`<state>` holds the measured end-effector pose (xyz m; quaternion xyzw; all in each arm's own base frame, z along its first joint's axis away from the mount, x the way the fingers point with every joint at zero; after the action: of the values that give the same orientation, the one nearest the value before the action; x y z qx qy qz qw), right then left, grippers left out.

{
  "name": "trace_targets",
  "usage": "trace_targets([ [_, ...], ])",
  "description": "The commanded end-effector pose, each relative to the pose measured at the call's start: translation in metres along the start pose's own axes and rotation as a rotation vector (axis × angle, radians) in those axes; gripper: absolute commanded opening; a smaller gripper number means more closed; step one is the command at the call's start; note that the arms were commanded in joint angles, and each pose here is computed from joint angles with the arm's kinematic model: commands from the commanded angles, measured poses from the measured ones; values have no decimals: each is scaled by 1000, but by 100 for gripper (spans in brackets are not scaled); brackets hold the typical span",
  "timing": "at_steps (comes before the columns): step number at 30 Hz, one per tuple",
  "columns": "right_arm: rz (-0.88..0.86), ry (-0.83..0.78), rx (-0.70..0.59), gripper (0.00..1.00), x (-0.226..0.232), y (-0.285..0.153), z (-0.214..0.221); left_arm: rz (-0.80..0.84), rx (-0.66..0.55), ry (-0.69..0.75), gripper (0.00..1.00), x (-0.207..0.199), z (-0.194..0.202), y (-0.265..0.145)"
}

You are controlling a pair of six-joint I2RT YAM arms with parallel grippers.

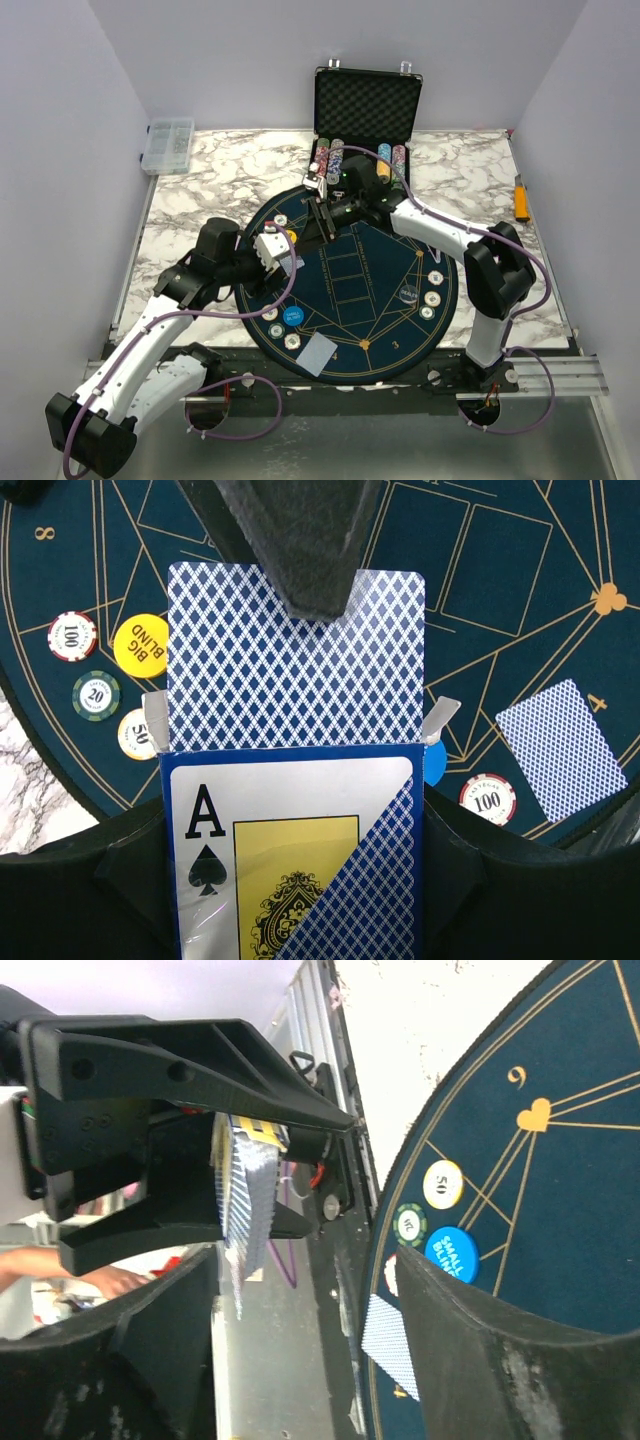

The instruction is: Distribute texas hold em gaming equipment

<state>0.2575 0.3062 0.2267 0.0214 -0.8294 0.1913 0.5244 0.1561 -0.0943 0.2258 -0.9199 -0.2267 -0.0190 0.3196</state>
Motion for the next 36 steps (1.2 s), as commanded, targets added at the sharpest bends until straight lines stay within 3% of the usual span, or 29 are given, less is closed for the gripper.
trace_targets([
  [1, -89, -35, -5, 78, 20, -6, -1, -34, -64, 35, 0, 8, -15, -3],
  [4, -95, -22, 15, 79, 19, 6, -1, -32, -66, 33, 0, 9, -17, -3],
  [7, -87, -8, 36, 74, 14, 17, 0, -40, -68, 30, 0, 10, -20, -4],
  [16, -20, 21, 57, 38, 4, 11, 2, -61, -60, 16, 0, 7, -9, -7],
  [24, -19, 44, 31, 24, 0, -6, -1, -77, -50, 5, 0, 5, 1, -7],
  [29, -33, 42, 16, 3, 2, -16, -4, -93, -45, -11, 0, 7, 4, -9],
  [36, -32, 105, -95, 1, -6, -51, -6, -160, -41, -77, 0, 15, 7, -14],
])
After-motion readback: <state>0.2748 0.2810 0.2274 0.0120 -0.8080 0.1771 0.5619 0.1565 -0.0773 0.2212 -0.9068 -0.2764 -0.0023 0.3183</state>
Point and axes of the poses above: each gripper's point midway between its finger pads, its own y axis out along the fingers, its own x axis along the line the jaws close on, z = x × y, the point moved 10 cm from there along -y, back along the fingers, and after that the axes turned 7 degrees about y, right-handed, at the moved point
